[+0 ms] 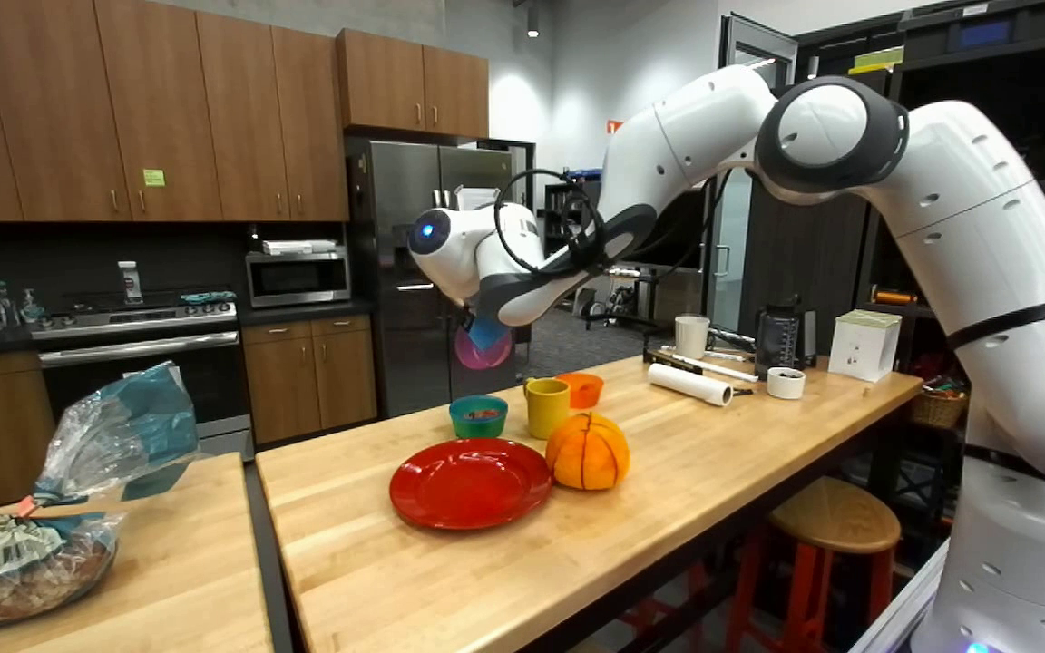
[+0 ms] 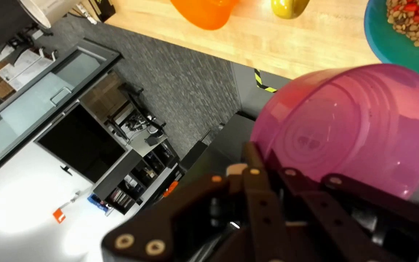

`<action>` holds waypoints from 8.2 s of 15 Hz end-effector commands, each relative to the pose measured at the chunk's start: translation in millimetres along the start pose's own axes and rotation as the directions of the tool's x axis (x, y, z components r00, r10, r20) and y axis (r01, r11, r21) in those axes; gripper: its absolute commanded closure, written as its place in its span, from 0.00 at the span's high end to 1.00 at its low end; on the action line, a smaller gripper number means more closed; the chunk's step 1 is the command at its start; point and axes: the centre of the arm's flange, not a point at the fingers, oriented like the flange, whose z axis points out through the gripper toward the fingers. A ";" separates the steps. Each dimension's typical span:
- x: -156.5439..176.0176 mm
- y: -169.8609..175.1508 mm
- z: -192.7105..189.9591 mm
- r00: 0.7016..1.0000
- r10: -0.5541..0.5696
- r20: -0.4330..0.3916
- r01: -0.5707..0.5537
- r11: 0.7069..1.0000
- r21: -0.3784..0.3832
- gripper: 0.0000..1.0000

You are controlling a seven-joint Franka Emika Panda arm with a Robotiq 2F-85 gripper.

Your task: Pour the contents in the purple bowl into the blue bowl.

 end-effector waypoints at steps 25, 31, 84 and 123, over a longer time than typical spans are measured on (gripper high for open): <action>6.9 332.2 220.3 0.674 0.426 0.604 -0.663 0.709 0.240 0.01; -14.7 369.1 264.5 0.639 0.466 0.612 -0.697 0.688 0.203 0.01; -173.7 338.9 385.7 0.515 0.263 0.815 -0.721 0.648 0.246 0.01; -100.5 336.9 225.7 0.838 -0.162 0.521 -0.223 0.770 0.598 1.00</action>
